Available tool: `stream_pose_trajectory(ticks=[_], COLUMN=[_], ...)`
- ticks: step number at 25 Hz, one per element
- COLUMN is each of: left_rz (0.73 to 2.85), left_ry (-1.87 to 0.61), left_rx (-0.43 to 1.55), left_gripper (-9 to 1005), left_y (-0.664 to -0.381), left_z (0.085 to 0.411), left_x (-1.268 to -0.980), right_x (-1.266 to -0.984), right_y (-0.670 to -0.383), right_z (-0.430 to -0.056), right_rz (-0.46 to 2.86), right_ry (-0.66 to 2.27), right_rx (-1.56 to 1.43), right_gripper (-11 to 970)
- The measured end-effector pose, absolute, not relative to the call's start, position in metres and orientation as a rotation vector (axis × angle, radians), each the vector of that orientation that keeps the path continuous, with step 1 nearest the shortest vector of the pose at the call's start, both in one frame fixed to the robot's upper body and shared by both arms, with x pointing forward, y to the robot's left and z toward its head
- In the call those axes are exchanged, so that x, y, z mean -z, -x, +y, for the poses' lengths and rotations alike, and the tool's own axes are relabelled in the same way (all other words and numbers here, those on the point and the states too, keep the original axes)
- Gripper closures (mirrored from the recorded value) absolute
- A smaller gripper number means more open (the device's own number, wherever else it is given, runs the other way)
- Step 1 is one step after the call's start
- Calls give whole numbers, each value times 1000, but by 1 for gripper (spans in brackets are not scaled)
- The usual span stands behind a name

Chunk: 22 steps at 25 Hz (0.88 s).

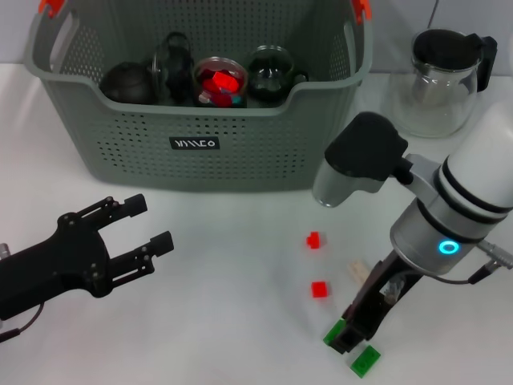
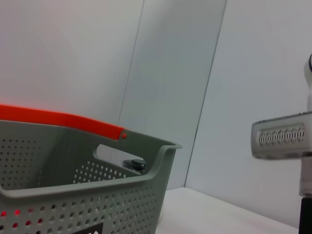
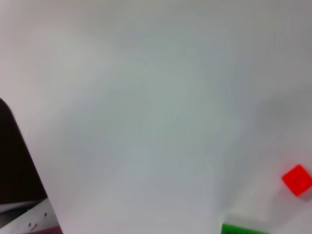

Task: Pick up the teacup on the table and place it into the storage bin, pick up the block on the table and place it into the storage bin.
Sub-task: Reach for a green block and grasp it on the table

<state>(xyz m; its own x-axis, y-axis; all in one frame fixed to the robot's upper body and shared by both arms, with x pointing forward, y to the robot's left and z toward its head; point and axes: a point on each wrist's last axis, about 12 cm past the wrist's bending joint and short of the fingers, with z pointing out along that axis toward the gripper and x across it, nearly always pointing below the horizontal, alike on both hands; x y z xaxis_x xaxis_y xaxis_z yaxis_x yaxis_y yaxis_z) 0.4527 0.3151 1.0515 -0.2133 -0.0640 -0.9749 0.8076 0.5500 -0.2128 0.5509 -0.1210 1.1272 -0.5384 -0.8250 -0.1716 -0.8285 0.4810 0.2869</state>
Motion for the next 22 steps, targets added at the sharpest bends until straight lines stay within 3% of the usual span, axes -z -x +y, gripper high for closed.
stream_pose_trajectory(ticks=[4,13,22], left_rz=[1591,1588,1594], left_ry=[-648,-652,-648], left_rx=[911,910,905], left_gripper=[244,244,244], left_y=[-453,-454,-454], left_z=[315,315,316], left_x=[-1052,-1052,-1052], right_x=[-1138,-1130,-1129], right_y=[-546,-545,-547], right_z=[-119,-123,-121], right_rz=[2594,2543,2725], right_ry=[1556,1622,1385], right_rx=[-527,-515,-506], right_gripper=[471,471,470])
